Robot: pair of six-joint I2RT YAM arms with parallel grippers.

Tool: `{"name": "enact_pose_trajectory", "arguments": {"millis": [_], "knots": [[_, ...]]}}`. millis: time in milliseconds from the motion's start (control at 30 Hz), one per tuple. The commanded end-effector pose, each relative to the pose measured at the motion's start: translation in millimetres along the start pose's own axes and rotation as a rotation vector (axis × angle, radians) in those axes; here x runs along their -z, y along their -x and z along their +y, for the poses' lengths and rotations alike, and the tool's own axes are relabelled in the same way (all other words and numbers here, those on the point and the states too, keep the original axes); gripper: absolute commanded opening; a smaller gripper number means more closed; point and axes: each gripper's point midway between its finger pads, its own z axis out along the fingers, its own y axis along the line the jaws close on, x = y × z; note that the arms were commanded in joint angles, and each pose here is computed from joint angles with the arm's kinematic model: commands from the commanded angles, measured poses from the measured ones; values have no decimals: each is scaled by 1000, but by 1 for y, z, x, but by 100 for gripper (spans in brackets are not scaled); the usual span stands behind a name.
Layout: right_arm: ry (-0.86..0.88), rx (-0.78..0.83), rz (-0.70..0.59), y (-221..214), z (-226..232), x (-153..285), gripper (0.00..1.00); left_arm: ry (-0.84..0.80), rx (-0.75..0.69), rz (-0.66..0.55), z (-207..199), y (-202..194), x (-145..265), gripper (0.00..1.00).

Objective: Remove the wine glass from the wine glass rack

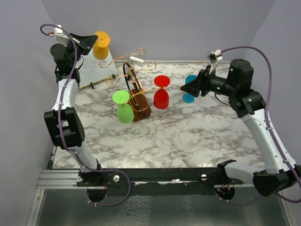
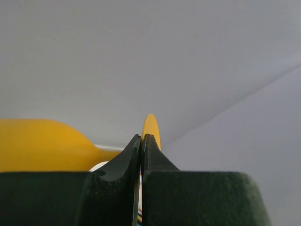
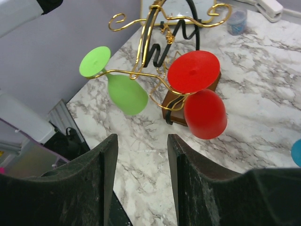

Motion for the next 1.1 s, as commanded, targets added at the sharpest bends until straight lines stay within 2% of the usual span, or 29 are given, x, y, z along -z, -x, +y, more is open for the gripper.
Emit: {"name": "enact_pose_trajectory", "arguments": {"millis": [0, 133, 300, 400, 467, 600, 700, 800, 967, 1067], "knots": [[168, 55, -40, 9, 35, 9, 46, -374, -188, -119, -149, 31, 39, 0], [232, 68, -56, 13, 49, 14, 47, -561, -208, -110, -212, 25, 75, 0], [390, 93, -49, 10, 76, 24, 48, -856, -211, -23, -268, -16, 140, 0], [518, 106, -14, 4, 94, 32, 49, -1052, -173, 91, -288, -53, 184, 0], [587, 114, 6, 1, 103, 38, 49, -1098, -150, 200, -298, -84, 197, 0], [659, 145, 5, 0, 116, 50, 52, -1201, -291, 354, -320, -146, 240, 0], [658, 173, -6, 0, 121, 58, 54, -1268, -383, 461, -328, -177, 278, 0], [633, 190, -11, -3, 123, 64, 55, -1318, -456, 469, -335, -188, 316, 0], [597, 188, 2, -16, 124, 74, 57, -1410, -581, 402, -349, -195, 391, 0], [690, 203, -3, -26, 136, 85, 64, -1459, -595, 333, -356, -196, 427, 0]]}}
